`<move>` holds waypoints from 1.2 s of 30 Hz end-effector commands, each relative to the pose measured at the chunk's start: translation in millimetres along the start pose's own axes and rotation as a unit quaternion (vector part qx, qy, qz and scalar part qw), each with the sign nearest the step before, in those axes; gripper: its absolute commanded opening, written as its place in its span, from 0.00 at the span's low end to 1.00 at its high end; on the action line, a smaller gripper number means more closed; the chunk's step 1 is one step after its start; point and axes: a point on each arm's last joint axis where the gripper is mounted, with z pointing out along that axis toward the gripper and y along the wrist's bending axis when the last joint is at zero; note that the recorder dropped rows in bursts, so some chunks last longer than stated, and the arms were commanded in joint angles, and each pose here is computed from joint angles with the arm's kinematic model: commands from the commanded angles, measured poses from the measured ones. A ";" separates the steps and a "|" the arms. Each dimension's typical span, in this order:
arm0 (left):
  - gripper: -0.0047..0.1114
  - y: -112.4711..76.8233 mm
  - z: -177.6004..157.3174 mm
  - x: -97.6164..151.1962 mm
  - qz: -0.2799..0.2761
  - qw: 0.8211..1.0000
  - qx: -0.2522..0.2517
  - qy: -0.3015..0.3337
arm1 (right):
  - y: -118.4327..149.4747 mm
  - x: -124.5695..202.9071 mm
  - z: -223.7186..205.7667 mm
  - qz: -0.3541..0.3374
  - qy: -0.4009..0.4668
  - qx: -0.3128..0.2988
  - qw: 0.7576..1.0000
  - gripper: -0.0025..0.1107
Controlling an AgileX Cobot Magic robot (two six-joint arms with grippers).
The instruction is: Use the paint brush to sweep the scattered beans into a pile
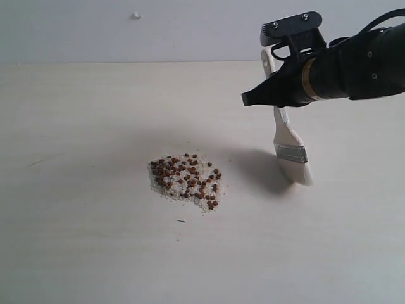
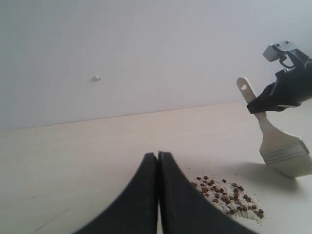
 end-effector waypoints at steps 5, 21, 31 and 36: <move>0.04 0.2 -0.4 0.5 -0.001 1.000 -0.001 -0.003 | 55.0 14.1 -4.3 0.016 0.015 -0.029 0.999 0.02; 0.04 0.2 -0.4 0.5 -0.001 1.000 -0.001 -0.003 | 84.2 -0.8 -47.5 0.053 -0.189 0.226 0.954 0.02; 0.04 0.2 -0.4 0.5 -0.001 1.000 -0.001 -0.003 | 150.3 33.4 -61.9 -0.036 -0.239 0.238 0.941 0.02; 0.04 0.2 -0.4 0.5 -0.001 1.000 -0.001 -0.003 | 164.3 53.8 -47.8 -0.073 -0.222 0.233 0.944 0.02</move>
